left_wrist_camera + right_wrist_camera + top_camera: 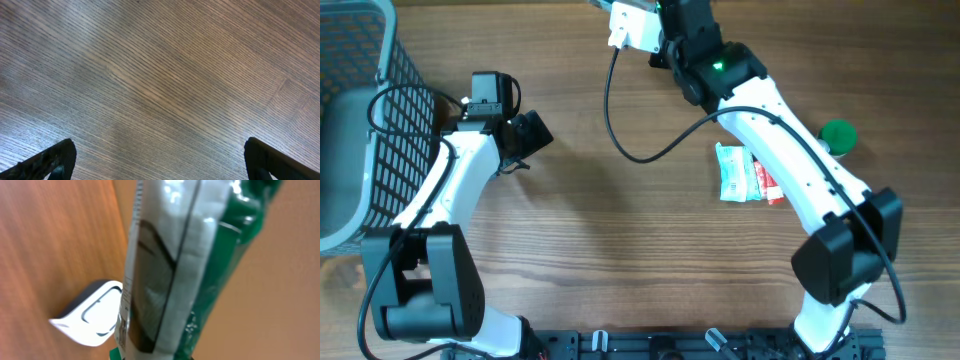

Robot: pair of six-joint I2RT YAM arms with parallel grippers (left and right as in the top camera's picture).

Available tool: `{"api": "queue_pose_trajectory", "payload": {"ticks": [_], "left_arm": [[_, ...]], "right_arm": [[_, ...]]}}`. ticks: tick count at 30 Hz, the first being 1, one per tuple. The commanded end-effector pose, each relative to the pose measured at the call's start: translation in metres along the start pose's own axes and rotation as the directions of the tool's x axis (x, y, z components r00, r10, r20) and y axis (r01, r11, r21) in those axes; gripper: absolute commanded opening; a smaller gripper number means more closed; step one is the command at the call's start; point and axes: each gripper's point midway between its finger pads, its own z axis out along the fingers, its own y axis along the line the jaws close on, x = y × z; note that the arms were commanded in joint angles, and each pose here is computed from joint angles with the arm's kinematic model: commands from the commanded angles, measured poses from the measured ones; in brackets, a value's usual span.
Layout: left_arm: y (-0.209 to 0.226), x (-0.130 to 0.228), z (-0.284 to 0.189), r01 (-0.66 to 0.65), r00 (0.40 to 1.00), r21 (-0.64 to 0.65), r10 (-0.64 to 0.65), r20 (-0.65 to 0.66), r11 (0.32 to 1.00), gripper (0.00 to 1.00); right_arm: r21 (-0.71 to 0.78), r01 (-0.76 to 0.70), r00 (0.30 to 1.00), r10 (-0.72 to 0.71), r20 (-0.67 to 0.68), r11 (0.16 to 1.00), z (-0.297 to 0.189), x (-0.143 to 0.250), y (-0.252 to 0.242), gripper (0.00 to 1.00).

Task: Scan the item barcode
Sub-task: 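Lift the gloves pack with the right gripper up toward the scanner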

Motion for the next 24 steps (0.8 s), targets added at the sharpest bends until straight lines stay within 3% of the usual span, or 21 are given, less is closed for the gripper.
{"api": "queue_pose_trajectory", "payload": {"ticks": [1, 13, 24], "left_arm": [[0.003, -0.002, -0.001, -0.009, 1.000, -0.013, 0.009, 0.012, 1.000, 1.00], [0.003, -0.002, -0.001, -0.009, 1.000, -0.013, 0.009, 0.012, 1.000, 1.00], [0.003, -0.002, -0.001, -0.009, 1.000, -0.013, 0.009, 0.012, 1.000, 1.00]], "right_arm": [[0.042, 0.097, 0.986, -0.091, -0.138, 0.994, 0.038, 0.023, 0.010, 0.04], [0.101, 0.158, 0.972, -0.136, -0.191, 0.982, 0.108, 0.047, 0.031, 0.04], [-0.005, -0.113, 0.991, 0.112, -0.078, 0.994, 0.116, 0.036, 0.064, 0.04]]}}
